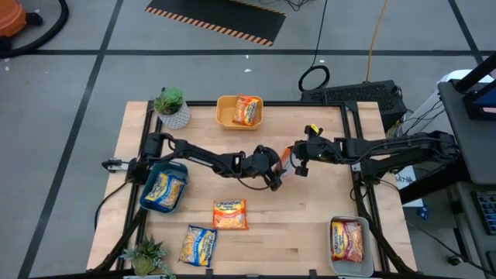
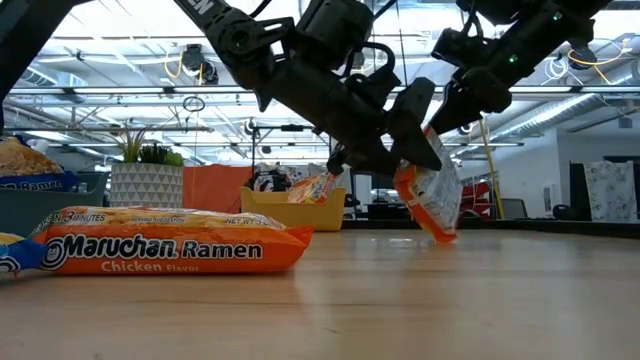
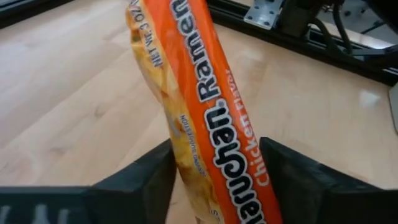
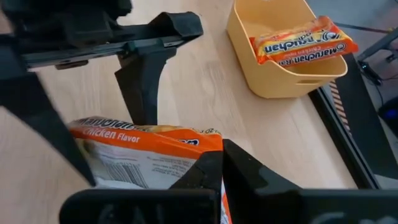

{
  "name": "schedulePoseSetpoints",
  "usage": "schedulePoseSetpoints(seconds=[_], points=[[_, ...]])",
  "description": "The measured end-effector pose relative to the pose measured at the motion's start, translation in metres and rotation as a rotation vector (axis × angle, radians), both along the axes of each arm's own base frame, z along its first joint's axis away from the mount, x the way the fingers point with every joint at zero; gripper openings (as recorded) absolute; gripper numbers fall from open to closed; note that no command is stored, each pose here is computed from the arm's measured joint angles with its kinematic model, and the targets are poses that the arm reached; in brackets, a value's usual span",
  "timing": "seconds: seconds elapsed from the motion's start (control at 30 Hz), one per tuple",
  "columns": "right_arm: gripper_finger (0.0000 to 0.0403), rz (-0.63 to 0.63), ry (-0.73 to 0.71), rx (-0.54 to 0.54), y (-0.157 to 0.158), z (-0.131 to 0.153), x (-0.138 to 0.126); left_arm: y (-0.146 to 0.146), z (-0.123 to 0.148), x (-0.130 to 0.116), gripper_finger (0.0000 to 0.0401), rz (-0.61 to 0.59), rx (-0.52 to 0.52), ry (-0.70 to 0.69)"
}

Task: Sort Maruchan noodles
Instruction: Put the right orange noodle pack into the yellow bin

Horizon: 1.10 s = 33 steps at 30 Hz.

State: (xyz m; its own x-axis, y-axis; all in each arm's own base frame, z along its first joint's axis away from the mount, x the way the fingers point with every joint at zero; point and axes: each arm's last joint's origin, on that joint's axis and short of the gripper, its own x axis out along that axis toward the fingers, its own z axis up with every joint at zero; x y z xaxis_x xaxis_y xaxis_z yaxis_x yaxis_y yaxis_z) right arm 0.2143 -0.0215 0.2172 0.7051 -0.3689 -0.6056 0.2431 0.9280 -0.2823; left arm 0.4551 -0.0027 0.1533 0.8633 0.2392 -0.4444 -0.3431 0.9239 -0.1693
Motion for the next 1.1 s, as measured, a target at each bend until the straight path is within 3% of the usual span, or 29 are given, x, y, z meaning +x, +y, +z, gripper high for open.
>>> schedulePoseSetpoints(seconds=[0.33, 0.53, 0.67, 0.93, 1.1], points=[[0.0001, 0.027, 0.017, 0.014, 0.002, -0.001, -0.001, 0.001, 0.0, 0.0, 0.0115, -0.016, 0.044, 0.012], [0.0039, 0.006, -0.034, -0.061, 0.0, 0.013, -0.011, 0.0, 0.004, -0.002, 0.0124, -0.055, 0.108, 0.038], [0.0083, 0.007, -0.128, -0.076, 0.001, 0.033, -0.028, 0.001, 0.024, -0.011, 0.0128, -0.053, 0.164, 0.081], [0.0148, -0.042, -0.361, -0.097, 0.003, 0.068, -0.075, 0.007, 0.084, -0.041, 0.013, -0.016, 0.463, 0.209], [0.0159, -0.047, -0.41, -0.071, 0.005, 0.073, -0.094, 0.014, 0.117, -0.058, 0.013, 0.115, 0.691, 0.271]])
